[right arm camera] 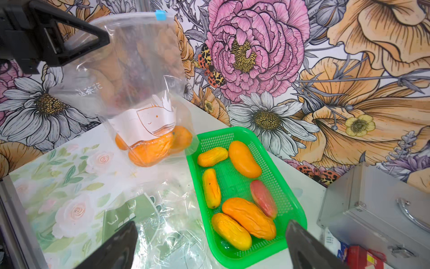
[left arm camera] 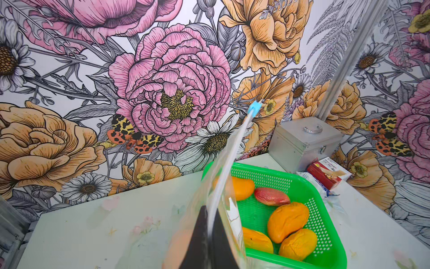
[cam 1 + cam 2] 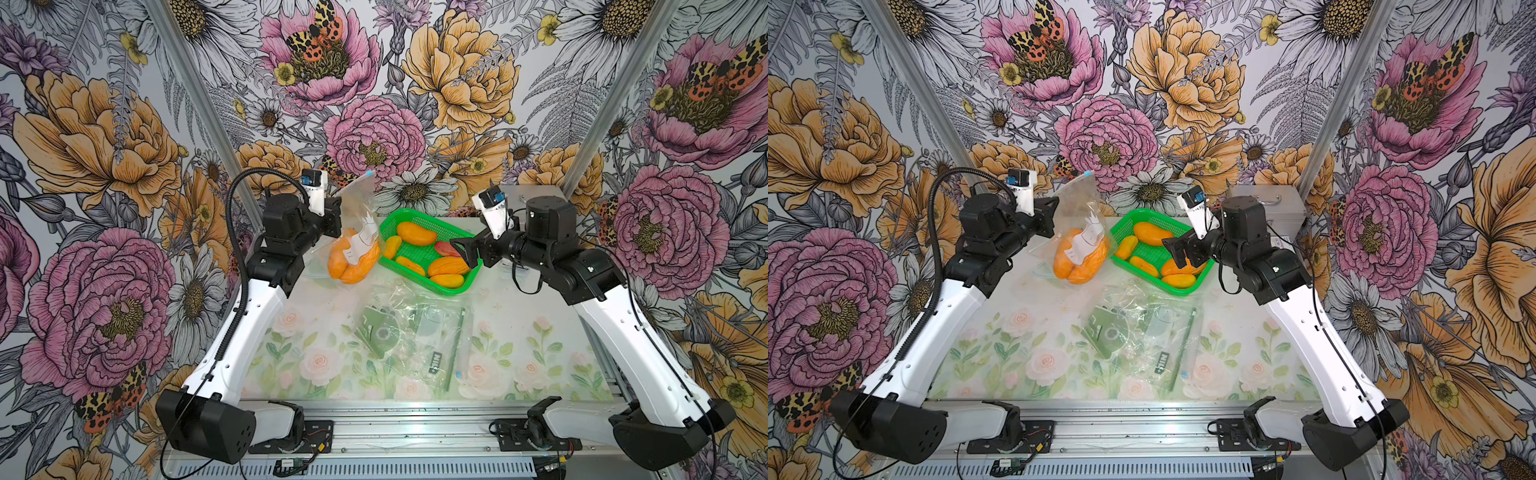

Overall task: Place the mango in a zip-top bag and seal the zipper
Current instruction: Pick up the zipper food storage bag, then place the zipper food storage bag at the center of the board, then open the zipper food storage bag.

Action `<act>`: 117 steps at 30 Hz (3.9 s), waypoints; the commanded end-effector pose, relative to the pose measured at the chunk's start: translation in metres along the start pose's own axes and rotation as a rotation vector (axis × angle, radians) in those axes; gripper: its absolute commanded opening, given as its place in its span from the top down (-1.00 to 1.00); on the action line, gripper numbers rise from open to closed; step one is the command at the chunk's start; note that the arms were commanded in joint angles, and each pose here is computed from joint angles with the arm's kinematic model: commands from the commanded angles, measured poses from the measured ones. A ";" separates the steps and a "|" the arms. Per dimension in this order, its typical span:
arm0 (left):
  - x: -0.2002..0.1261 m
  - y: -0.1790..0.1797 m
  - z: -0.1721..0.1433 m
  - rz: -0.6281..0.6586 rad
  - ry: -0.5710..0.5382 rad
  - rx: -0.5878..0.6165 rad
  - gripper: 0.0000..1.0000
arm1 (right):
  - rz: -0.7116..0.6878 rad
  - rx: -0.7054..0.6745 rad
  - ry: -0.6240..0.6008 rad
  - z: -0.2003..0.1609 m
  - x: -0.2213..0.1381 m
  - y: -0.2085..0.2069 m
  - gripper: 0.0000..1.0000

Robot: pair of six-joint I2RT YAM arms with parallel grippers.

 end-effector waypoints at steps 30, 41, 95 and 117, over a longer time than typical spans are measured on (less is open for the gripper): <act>0.070 0.101 -0.032 0.343 -0.227 -0.085 1.00 | -0.210 0.223 0.122 -0.038 0.050 -0.028 -0.98; 0.146 0.112 -0.090 0.255 -0.070 -0.194 1.00 | -0.204 0.243 0.155 -0.045 0.067 -0.028 -0.99; -0.033 -0.117 -0.295 -0.087 0.504 -0.108 -0.75 | -0.202 0.986 0.433 -0.316 0.062 0.057 -0.24; -0.001 -0.073 -0.369 0.018 0.613 -0.212 -0.04 | -0.106 0.797 0.504 -0.263 0.105 0.077 1.00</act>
Point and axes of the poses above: each gripper's point midway between its finger pads, its own x axis out along the fingers, its own y axis along the line the jaws close on, z = x × y, the point moved 3 cm from there along -x, back along the fingers, and after that the axes turned 8 degrees about -x, right-handed, at the moved point
